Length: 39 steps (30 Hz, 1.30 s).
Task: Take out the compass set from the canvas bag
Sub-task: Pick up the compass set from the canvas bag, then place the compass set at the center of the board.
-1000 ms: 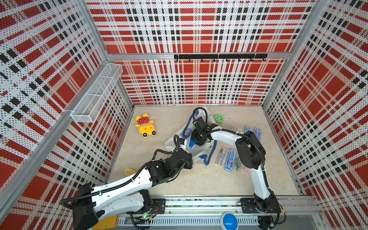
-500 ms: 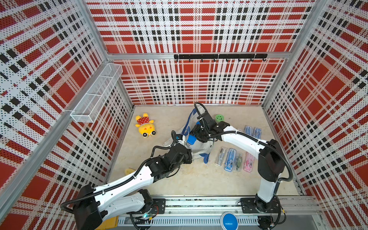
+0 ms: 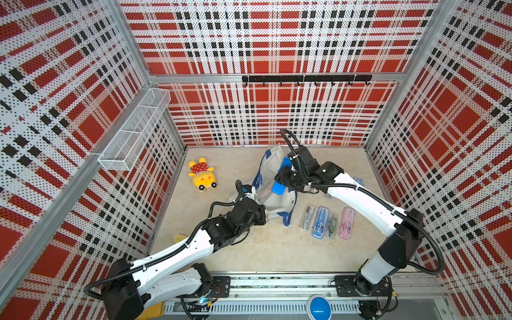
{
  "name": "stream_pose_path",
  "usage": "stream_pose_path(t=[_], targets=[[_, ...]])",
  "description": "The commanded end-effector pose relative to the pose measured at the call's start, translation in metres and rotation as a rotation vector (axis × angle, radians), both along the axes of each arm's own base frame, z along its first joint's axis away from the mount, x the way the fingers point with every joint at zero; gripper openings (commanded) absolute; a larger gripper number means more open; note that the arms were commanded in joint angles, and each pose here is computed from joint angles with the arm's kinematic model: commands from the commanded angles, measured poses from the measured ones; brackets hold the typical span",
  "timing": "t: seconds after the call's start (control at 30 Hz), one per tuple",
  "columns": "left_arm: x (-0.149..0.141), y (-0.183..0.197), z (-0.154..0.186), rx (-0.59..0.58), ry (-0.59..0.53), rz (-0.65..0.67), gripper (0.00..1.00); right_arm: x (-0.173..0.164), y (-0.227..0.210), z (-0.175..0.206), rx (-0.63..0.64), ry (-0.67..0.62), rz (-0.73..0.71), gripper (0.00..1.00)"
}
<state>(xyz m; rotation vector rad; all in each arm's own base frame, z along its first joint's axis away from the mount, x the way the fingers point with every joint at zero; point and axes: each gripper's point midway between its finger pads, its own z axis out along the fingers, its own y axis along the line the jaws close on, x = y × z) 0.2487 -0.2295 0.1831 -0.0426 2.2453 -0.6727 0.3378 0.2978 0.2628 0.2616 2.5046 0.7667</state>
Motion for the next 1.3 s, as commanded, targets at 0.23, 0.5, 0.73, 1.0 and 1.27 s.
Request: stream_pose_path(t=[0.23,0.5,0.73,1.0,1.27], targets=[[0.016,0.032,0.022,0.047,-0.027,0.114,0.0,-0.013,-0.093,0.045,-0.038,-0.106,-0.065,0.37],[0.021,0.058,0.028,0.026,0.011,0.142,0.0,-0.023,-0.113,-0.026,-0.157,0.084,-0.106,0.34],[0.013,0.067,0.017,0.033,0.013,0.151,0.0,-0.025,-0.11,-0.098,-0.177,0.217,-0.145,0.34],[0.007,0.074,0.016,0.061,0.006,0.135,0.0,-0.029,-0.086,-0.159,-0.14,0.382,-0.118,0.34],[0.009,0.079,0.005,0.064,0.01,0.159,0.0,-0.025,-0.061,-0.187,-0.097,0.464,-0.095,0.36]])
